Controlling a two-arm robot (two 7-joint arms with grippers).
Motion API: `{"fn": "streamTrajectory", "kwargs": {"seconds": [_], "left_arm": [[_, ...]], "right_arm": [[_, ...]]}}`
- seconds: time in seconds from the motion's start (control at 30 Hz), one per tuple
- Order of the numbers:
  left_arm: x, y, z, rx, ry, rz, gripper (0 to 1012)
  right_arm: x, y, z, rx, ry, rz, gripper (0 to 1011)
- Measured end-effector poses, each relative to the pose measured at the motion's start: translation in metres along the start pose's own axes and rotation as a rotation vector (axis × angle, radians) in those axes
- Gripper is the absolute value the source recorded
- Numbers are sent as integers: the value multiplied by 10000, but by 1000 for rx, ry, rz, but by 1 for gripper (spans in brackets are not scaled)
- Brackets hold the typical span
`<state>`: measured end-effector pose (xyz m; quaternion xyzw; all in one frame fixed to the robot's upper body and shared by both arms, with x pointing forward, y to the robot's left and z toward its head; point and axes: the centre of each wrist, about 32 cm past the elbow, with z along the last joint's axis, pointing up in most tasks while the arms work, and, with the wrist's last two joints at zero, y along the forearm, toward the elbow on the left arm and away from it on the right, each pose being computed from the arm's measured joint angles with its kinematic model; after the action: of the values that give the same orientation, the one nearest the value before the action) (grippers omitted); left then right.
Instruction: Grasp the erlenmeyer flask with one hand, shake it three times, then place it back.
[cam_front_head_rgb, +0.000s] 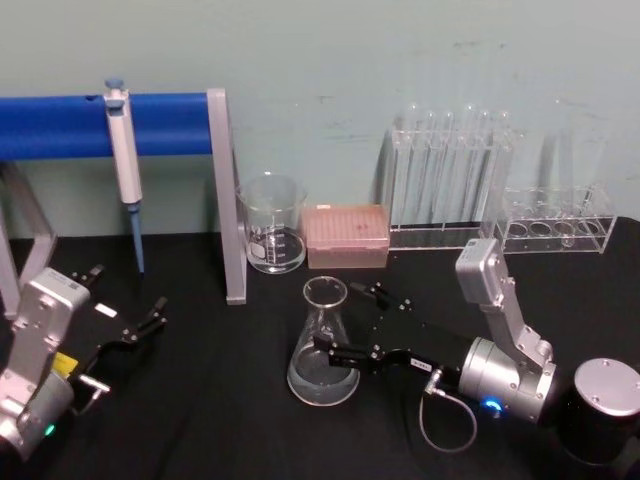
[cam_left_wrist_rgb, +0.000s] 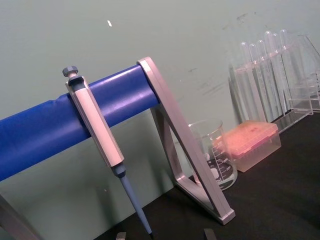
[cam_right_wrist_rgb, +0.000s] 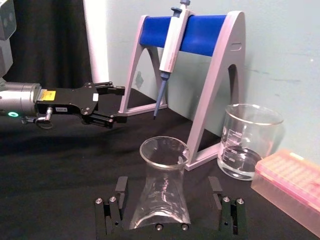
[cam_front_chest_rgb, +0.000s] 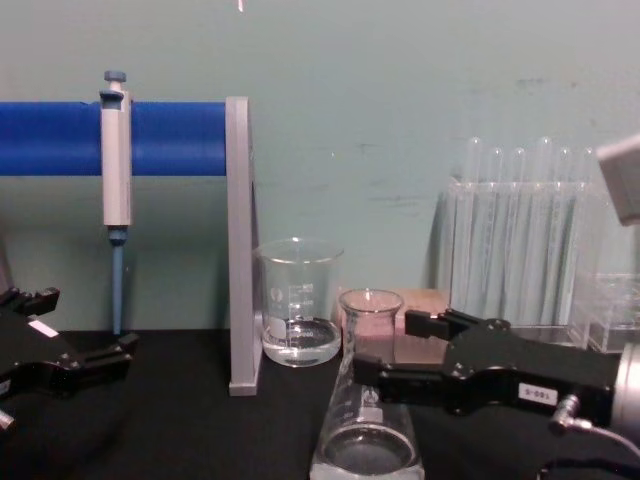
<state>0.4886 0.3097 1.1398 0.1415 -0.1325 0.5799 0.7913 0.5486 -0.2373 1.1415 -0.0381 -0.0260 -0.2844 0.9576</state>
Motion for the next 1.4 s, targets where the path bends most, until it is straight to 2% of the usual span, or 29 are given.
{"fn": "streamTrajectory", "kwargs": {"seconds": [0.8,1.4], "left_arm": [[0,0,0,0,0,0,1001],[0,0,0,0,0,0,1001]], "right_arm": [[27,299,-34,-16,1,18,1003],[27,321,-30,-19,-5,5,1003]]}}
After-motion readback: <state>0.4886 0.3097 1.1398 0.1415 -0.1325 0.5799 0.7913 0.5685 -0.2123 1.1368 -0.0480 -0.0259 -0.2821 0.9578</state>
